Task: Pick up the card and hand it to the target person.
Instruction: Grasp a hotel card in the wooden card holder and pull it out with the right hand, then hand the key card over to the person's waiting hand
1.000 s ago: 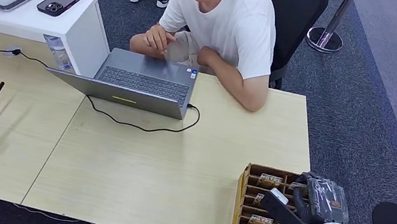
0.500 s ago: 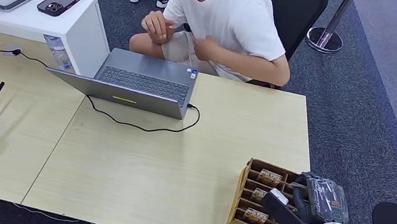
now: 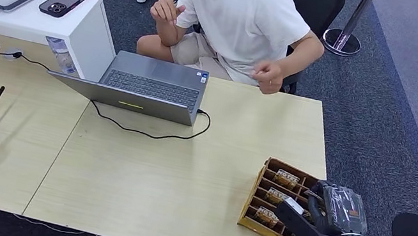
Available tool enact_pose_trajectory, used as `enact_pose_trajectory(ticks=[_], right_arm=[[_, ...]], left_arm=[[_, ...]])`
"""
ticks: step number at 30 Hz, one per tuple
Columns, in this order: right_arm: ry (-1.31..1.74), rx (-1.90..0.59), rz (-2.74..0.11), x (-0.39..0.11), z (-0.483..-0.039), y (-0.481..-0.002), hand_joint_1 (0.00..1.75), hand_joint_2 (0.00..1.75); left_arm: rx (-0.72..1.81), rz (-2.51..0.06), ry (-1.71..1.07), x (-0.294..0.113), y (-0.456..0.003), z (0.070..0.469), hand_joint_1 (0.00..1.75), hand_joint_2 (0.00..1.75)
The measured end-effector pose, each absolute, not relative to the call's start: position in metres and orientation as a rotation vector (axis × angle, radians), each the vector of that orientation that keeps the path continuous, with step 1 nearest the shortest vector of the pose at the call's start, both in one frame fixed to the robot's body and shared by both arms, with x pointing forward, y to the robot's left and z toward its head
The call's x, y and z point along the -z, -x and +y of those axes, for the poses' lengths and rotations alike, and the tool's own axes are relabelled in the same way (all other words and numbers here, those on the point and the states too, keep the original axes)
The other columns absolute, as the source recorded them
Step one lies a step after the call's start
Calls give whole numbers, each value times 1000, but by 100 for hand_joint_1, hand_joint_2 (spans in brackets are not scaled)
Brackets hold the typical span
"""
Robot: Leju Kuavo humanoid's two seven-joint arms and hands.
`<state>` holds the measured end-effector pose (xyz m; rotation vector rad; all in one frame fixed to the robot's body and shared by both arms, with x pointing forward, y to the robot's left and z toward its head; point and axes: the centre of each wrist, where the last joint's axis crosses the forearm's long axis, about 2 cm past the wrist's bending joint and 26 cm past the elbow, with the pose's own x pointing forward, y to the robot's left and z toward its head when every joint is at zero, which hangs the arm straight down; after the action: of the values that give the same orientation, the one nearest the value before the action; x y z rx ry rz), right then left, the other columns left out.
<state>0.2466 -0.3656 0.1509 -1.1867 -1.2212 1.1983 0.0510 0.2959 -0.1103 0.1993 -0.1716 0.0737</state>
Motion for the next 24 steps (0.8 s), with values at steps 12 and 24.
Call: enact_pose_trajectory(ticks=[12, 24], right_arm=[[1203, -1207, -1377, -154, -362, -246, 154, 175], [1289, -1112, -1785, -179, -346, -246, 154, 175]], left_arm=[[-93, -188, -201, 110, -51, 296, 0, 175], [-101, -189, -200, 110, -51, 296, 0, 175]])
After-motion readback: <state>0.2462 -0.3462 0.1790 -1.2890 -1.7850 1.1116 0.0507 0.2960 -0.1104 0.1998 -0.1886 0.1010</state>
